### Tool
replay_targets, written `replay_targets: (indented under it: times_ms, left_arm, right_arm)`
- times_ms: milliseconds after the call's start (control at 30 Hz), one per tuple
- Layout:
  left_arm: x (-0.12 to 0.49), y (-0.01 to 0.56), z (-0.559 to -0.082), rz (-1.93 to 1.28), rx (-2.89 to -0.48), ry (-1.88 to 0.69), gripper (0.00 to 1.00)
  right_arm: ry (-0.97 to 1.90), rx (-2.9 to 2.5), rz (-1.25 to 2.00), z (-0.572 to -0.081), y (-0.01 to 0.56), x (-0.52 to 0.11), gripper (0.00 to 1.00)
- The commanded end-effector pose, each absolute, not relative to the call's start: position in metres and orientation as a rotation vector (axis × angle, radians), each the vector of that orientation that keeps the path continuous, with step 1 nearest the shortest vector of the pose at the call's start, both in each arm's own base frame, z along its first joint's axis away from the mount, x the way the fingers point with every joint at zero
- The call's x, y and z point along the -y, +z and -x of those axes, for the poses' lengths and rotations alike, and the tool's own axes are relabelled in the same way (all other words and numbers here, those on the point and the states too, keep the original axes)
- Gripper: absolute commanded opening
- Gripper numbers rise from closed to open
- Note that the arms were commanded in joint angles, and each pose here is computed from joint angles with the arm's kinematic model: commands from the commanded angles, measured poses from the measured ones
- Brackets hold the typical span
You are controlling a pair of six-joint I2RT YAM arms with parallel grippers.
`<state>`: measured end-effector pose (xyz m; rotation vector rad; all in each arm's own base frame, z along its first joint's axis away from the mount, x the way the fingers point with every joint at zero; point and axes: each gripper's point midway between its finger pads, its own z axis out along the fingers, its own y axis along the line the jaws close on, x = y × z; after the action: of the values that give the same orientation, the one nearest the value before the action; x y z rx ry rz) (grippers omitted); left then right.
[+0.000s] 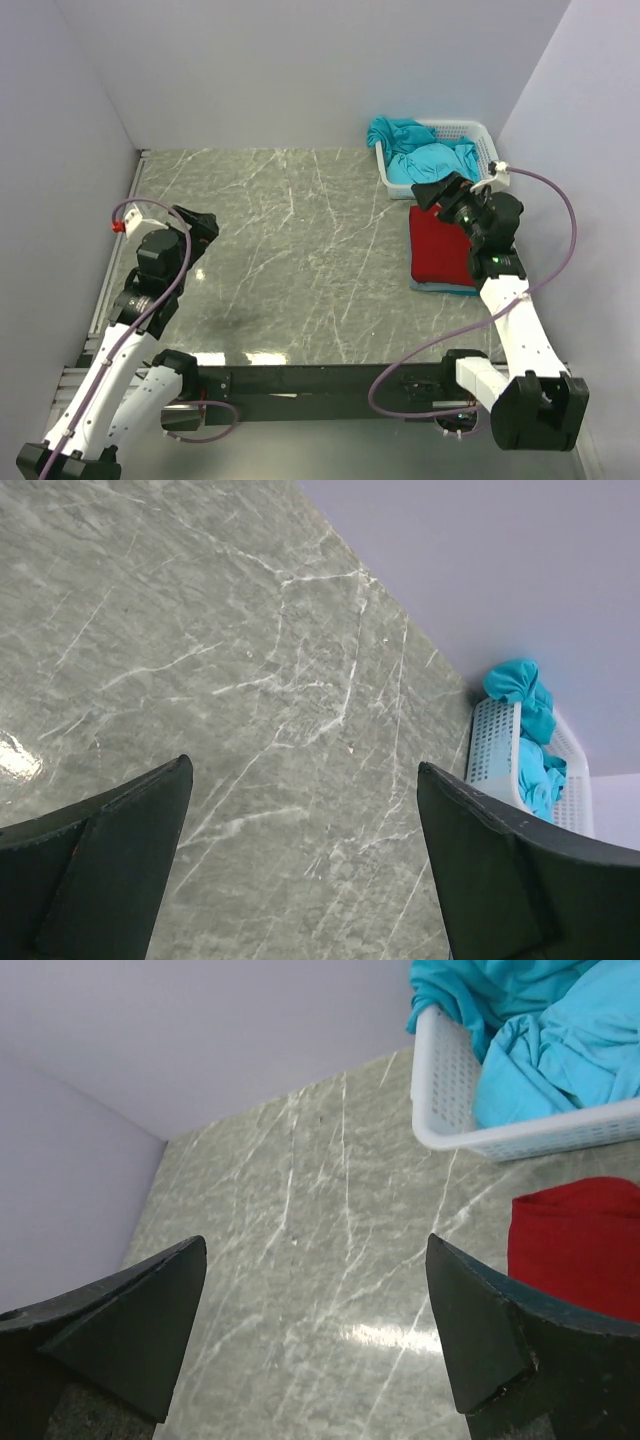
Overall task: Fold and stack the t-shirts
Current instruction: Grab the tshirt from the pile
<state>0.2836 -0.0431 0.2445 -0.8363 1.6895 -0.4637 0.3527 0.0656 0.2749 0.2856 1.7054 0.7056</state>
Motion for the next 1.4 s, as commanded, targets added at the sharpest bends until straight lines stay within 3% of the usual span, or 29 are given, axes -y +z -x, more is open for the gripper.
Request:
replay_targets:
  times_ms: [0,133,333,367,700,733,833,1367]
  left_arm:
    - [0.038,0.265,-0.293,0.826,-1.609,-0.463,0.99]
    - [0.036,0.266,-0.299,0.816,-1.604,-0.435,0.99]
    - [0.027,0.258,-0.306,0.827,-1.599,-0.352,0.99]
    - [0.026,0.258,-0.307,0.826,-1.597,-0.343,0.99]
    - [0.022,0.245,-0.321,0.831,-1.633,-0.263,0.99]
    - [0.021,0.243,-0.321,0.832,-1.639,-0.254,0.99]
    - [0.021,0.238,-0.326,0.833,-1.649,-0.234,0.99]
    - [0.025,0.232,-0.336,0.806,-1.675,-0.221,0.99]
  right_arm:
    - [0.7,-1.608,-0.336,-0.371,0.31,-0.058,0.96]
    - [0.689,-1.554,-0.324,-0.394,0.322,-0.054,0.96]
    - [0.564,-1.673,-0.336,-0.467,0.322,-0.039,0.96]
    - [0.576,-1.753,-0.332,-0.484,0.294,-0.043,0.96]
    - [0.602,-1.869,-0.376,-0.601,0.249,-0.051,0.96]
    - [0.609,-1.836,-0.36,-0.612,0.264,-0.054,0.96]
    - [0.619,-1.891,-0.373,-0.648,0.23,-0.059,0.96]
    - [0.765,-1.763,-0.683,-0.723,0.169,-0.072,0.96]
